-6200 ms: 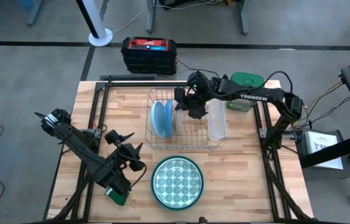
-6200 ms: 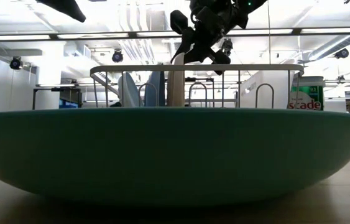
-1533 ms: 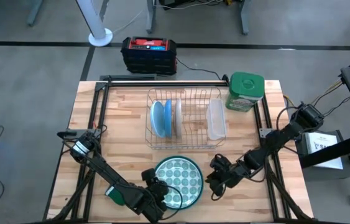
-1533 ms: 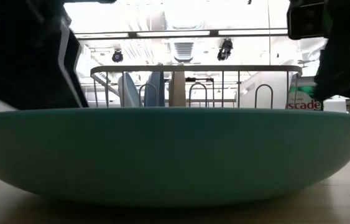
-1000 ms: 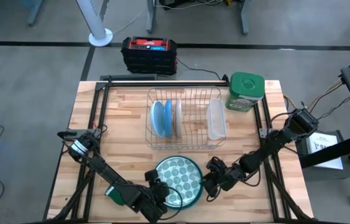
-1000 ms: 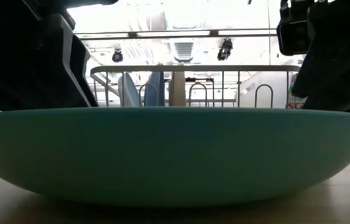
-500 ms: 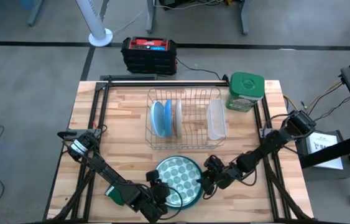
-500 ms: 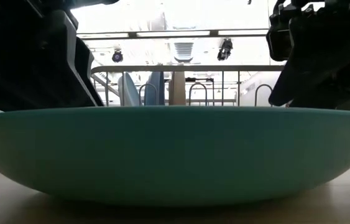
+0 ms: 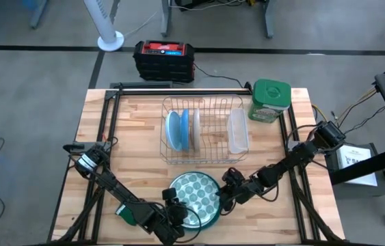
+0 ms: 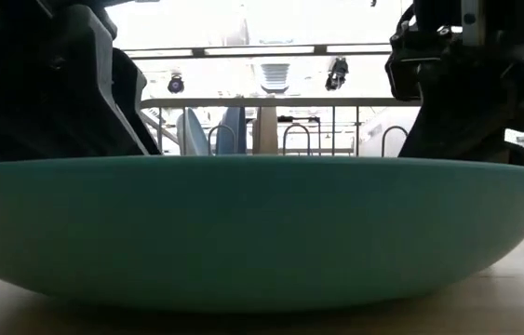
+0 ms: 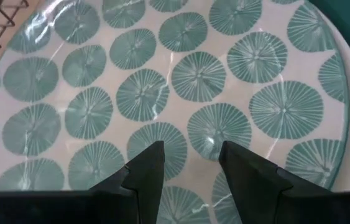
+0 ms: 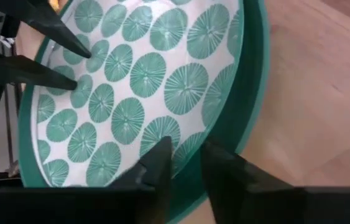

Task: Sort dishes
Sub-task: Put the green patterned plate in the dish rack

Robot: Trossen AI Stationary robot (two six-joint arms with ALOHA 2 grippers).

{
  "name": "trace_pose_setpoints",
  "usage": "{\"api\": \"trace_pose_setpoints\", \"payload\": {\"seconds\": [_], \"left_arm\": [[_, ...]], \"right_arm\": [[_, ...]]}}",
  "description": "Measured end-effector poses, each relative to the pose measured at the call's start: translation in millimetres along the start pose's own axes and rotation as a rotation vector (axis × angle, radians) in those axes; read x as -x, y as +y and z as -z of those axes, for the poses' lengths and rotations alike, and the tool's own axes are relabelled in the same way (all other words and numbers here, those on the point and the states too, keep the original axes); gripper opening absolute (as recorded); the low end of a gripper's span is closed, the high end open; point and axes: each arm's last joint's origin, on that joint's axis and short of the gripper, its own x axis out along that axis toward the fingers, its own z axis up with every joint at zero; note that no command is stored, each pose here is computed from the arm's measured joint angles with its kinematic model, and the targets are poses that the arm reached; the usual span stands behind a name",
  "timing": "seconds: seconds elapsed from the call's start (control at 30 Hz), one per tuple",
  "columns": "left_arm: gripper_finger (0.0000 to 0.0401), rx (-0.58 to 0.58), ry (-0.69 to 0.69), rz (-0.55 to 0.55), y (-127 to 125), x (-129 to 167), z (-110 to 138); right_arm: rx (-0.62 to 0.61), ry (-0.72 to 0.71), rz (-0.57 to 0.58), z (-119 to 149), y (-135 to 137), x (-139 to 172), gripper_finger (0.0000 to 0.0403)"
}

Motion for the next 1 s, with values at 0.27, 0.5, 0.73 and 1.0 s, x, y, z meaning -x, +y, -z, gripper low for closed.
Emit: {"api": "trace_pose_setpoints", "payload": {"seconds": [0.27, 0.5, 0.73, 1.0], "left_arm": [[0.0156, 0.014, -0.013, 0.012, -1, 0, -1], [0.0156, 0.049, -0.020, 0.030, -2, 13, -3], [0.0156, 0.086, -0.023, 0.069, -1, 29, -8], [0.0156, 0.151, -0.080, 0.117, 4, 58, -23]], "right_arm": [[0.017, 0.013, 0.013, -6, -3, 0, 0.0011], [0.065, 0.005, -0.015, -14, 2, 14, 0.0002], [0.120, 0.019, 0.031, -15, -2, 26, 0.0002], [0.153, -0.021, 0.022, -20, 1, 31, 0.0002]]}}
